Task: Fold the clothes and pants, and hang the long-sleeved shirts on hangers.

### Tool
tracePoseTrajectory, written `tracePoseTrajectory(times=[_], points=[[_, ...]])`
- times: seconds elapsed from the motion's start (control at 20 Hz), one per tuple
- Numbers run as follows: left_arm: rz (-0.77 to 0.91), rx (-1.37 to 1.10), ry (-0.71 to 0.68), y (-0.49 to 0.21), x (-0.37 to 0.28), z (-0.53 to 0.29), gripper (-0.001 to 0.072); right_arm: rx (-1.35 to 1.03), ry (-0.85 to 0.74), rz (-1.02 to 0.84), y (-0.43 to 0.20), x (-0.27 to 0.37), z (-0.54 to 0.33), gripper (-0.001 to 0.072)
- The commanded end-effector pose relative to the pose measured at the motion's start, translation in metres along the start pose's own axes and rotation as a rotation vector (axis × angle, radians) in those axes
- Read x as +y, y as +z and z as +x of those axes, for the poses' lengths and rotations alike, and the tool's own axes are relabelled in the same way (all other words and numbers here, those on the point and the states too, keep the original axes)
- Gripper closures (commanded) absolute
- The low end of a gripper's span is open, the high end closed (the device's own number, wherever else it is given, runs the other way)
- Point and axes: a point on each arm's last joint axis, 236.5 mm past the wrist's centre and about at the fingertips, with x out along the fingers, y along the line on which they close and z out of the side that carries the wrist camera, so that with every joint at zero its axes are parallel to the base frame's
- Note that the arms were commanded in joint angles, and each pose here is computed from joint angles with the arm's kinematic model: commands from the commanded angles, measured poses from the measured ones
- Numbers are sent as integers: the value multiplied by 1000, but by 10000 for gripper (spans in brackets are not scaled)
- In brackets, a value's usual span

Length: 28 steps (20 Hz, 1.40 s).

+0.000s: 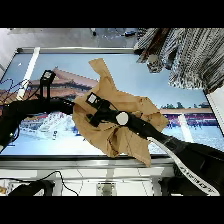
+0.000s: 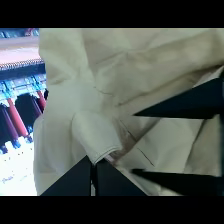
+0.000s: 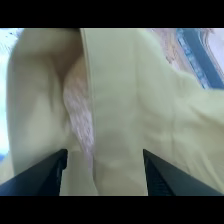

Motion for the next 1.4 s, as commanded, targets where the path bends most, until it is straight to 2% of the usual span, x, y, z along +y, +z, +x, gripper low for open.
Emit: tracePoseTrajectory(times=[0.0,0.1,0.15,0.25,0.3,0.35,0.55,0.75,0.85,1.0,1.2,1.35], points=[[-4,17,-27,-4,-7,-1,681,-25,-1,24,10,8,19,135],[-4,25,-33,-6,-9,-1,681,-31,-13,35,12,6,28,165],[-4,29,-35,-6,-9,-1,682,-40,-64,41,12,-6,30,261],[-2,46,-48,-10,-13,-3,681,-78,-223,86,17,-48,24,575],[7,50,-45,-11,-13,-6,681,-101,-305,116,20,-73,15,644],[30,42,-27,-10,-10,-11,681,-120,-362,139,23,-97,3,678],[139,-95,89,29,5,-64,683,-223,-350,121,77,-134,-75,678],[313,-359,202,123,-9,-152,683,-446,-274,-69,203,-108,-204,679],[416,-505,261,173,-26,-205,683,-583,-238,-103,263,-87,-275,680],[541,-719,363,233,-51,-286,683,-691,-211,-155,316,-63,-357,680],[594,-849,363,265,-80,-334,683,-634,-255,-129,318,-70,-380,679],[573,-698,278,251,-69,-285,683,-424,-349,-25,270,-113,-347,679]])
